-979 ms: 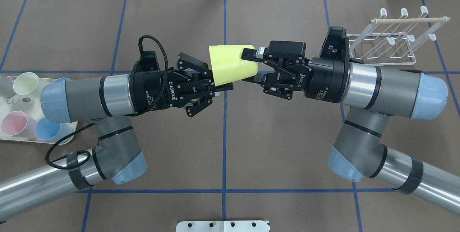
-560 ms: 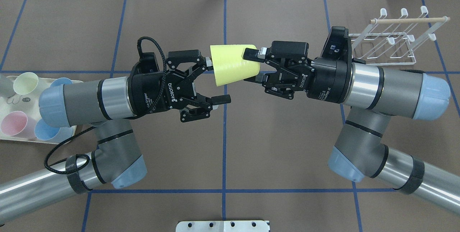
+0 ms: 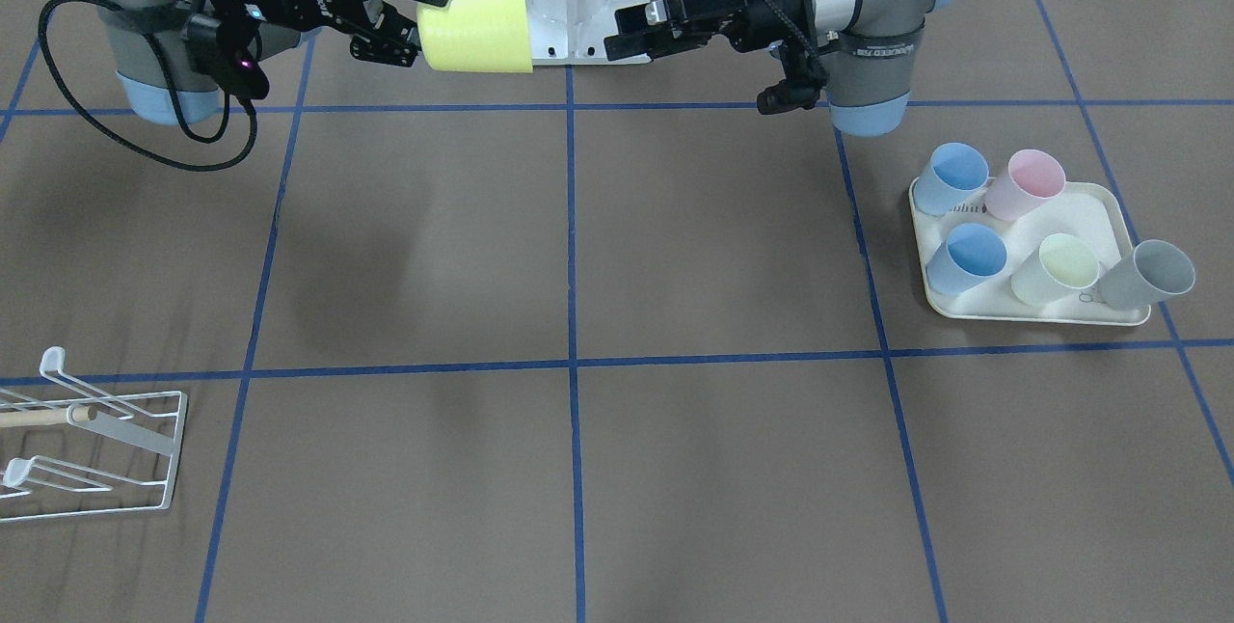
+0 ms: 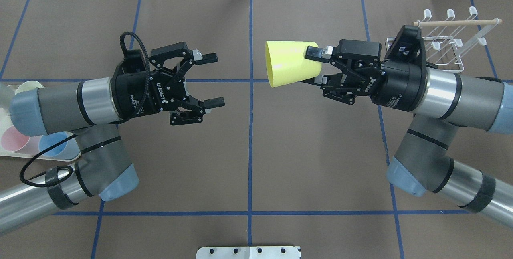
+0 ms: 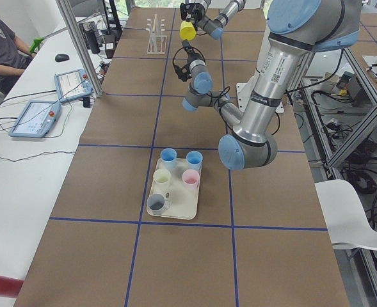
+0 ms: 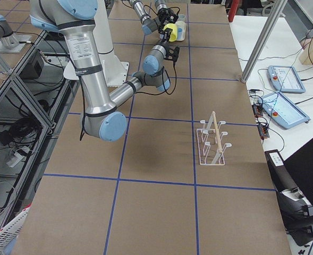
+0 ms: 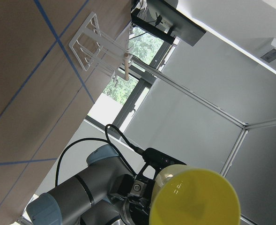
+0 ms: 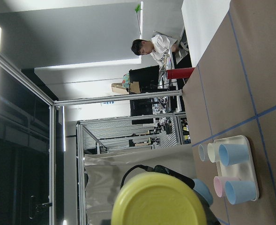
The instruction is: Transfer IKEA cup to right arm and place on rack
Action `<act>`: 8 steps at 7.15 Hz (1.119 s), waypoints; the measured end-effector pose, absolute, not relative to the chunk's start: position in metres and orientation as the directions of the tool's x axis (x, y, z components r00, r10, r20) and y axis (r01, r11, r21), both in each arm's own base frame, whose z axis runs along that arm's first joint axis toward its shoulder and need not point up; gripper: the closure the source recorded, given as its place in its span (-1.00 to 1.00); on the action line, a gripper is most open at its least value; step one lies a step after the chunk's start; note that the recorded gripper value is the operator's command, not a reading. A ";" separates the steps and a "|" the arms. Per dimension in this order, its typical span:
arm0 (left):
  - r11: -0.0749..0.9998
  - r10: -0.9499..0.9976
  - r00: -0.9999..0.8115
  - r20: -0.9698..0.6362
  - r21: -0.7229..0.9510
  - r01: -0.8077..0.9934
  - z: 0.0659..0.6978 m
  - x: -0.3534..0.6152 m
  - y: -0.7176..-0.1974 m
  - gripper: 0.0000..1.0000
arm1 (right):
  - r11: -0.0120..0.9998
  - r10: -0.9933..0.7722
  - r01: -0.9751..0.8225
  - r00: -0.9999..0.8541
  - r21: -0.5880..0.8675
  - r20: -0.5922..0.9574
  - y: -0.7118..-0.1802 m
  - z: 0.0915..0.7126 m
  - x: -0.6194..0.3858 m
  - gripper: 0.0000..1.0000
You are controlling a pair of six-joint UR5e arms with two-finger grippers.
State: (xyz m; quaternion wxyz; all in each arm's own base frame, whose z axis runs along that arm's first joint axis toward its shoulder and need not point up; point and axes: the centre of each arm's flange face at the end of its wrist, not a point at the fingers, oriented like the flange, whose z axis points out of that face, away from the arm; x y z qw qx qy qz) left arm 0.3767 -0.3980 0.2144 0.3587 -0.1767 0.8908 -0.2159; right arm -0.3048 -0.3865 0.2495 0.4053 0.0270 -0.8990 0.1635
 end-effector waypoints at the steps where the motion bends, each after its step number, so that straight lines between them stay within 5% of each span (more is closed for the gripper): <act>1: 0.843 -0.452 -0.679 -0.578 -0.526 -0.113 0.233 0.356 -0.411 -1.00 | 0.932 0.075 -0.224 -0.652 -0.286 0.754 -0.394 0.272 -0.286 0.60; 3: 0.845 -0.419 -0.642 -0.642 -0.535 -0.016 0.271 0.307 -0.439 -1.00 | 0.892 0.041 -0.350 -0.567 -0.285 0.823 -0.415 0.324 -0.242 0.66; 5: 0.869 -0.349 -0.550 -0.759 -0.482 0.112 0.318 0.281 -0.460 -1.00 | 0.868 -0.060 -0.487 -0.298 -0.097 0.953 -0.449 0.391 -0.174 0.70; 8: 0.890 -0.307 -0.358 -0.882 -0.399 0.220 0.349 0.272 -0.483 -1.00 | 0.885 -0.161 -0.423 0.115 0.195 0.980 -0.483 0.460 -0.082 0.74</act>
